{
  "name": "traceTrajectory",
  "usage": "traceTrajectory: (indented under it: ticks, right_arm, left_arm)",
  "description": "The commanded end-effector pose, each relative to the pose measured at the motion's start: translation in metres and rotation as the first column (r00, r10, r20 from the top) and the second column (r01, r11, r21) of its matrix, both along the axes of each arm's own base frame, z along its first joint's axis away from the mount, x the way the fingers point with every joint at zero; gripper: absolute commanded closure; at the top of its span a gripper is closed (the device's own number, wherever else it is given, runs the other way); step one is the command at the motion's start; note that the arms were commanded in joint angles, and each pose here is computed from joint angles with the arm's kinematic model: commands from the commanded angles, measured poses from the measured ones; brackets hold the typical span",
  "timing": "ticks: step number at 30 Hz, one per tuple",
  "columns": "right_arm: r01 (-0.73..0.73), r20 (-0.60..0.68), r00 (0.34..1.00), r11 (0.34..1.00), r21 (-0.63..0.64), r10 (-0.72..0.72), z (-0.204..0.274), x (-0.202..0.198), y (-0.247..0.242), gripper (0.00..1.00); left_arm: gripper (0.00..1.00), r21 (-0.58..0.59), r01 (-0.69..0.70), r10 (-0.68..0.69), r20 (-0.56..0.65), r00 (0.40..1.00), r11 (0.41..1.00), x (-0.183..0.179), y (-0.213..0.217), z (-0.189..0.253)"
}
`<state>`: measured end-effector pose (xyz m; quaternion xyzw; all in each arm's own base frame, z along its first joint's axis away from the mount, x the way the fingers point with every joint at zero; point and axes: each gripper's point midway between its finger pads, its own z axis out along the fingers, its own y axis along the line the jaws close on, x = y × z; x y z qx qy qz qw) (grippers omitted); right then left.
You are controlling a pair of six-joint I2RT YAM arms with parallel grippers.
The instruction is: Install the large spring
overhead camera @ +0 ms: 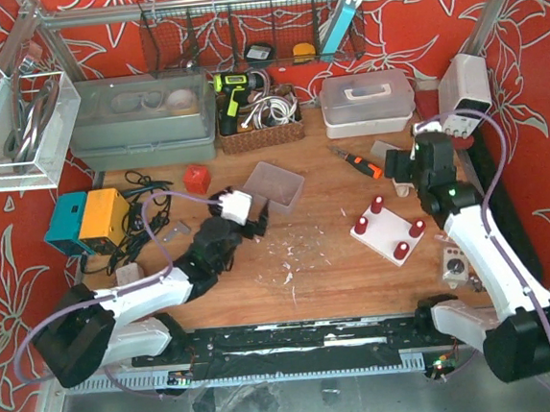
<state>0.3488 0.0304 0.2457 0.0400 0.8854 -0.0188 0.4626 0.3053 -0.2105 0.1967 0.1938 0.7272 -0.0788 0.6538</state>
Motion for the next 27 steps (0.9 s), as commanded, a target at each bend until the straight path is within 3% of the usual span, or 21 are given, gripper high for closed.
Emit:
traceTrajectory:
  ticks: [1, 5, 10, 16, 20, 23, 27]
  right_arm:
    - [0.124, 0.274, 0.959, 0.978, -0.169, -0.074, 0.014, 0.011, -0.032, 0.01]
    - [0.118, 0.350, 0.937, 0.951, -0.285, -0.011, -0.018, 0.007, -0.035, 0.01]
    - [0.003, 0.223, 0.971, 0.931, -0.364, 0.084, -0.079, 0.016, -0.024, 0.01]
    - [-0.056, 0.227, 0.963, 0.937, -0.346, 0.142, -0.092, 0.025, -0.012, 0.01]
    - [-0.102, 0.125, 0.982, 0.953, -0.285, 0.142, -0.117, 0.016, -0.008, 0.01]
    - [-0.099, 0.158, 0.976, 0.955, -0.280, 0.147, -0.131, 0.013, -0.007, 0.01]
    - [-0.072, 0.250, 0.958, 0.960, -0.272, 0.143, -0.123, 0.012, -0.008, 0.01]
  left_arm:
    - [0.00, -0.064, -0.200, 0.199, -0.020, 0.980, 0.978, 0.029, 0.064, -0.002]
    - [0.00, -0.029, -0.328, 0.327, -0.041, 0.944, 0.944, 0.043, 0.116, -0.023]
    - [0.00, -0.011, -0.406, 0.404, -0.071, 0.912, 0.914, 0.044, 0.159, -0.055]
    - [0.00, -0.048, -0.410, 0.409, -0.030, 0.912, 0.911, 0.043, 0.177, -0.064]
    - [0.00, -0.079, -0.425, 0.424, -0.032, 0.905, 0.902, 0.041, 0.185, -0.066]
    - [0.00, -0.132, -0.415, 0.418, -0.002, 0.908, 0.900, 0.027, 0.191, -0.067]
    - [0.00, -0.117, -0.407, 0.406, -0.029, 0.913, 0.906, 0.030, 0.189, -0.075]
